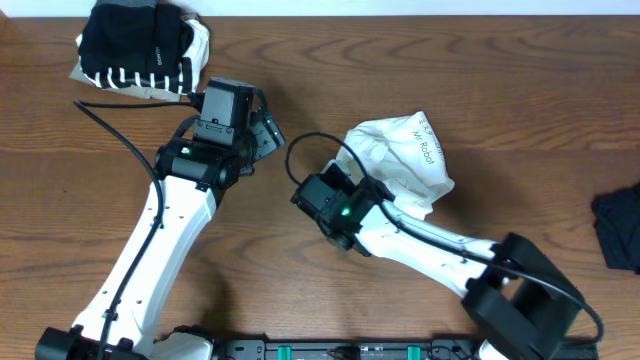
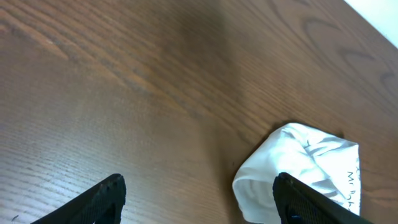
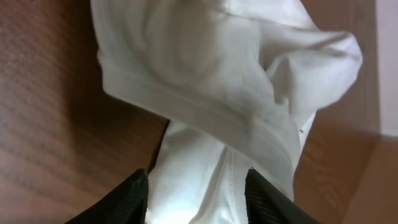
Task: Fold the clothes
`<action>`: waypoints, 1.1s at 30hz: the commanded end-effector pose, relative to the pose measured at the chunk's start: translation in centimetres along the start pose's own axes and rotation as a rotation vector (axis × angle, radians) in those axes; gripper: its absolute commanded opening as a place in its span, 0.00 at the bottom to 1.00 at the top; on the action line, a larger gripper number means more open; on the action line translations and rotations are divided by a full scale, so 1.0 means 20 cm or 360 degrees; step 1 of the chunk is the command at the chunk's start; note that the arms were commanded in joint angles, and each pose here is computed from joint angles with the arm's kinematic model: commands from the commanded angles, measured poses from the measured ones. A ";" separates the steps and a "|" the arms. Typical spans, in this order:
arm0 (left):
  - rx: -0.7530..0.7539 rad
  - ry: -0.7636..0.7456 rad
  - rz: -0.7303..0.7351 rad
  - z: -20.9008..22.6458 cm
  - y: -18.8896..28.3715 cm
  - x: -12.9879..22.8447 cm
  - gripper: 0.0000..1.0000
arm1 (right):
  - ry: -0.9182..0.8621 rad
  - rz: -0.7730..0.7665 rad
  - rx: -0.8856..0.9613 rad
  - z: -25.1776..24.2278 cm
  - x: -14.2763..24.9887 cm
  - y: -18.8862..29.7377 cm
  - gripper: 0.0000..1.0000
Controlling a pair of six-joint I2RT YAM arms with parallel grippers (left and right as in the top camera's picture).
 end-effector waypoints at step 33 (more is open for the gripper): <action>-0.0222 0.0252 -0.0021 0.25 0.01 -0.15 0.97 | 0.0306 -0.0038 0.0440 0.11 -0.12 -0.16 0.49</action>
Point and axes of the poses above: each gripper's point midway between its finger pads, its own y axis back along the fingers, its own z axis along the line the jaws close on, x = y × z, the point moved 8 cm from there along y, back along the fingers, and after that the axes turned 3 degrees about y, right-handed, at the moved point
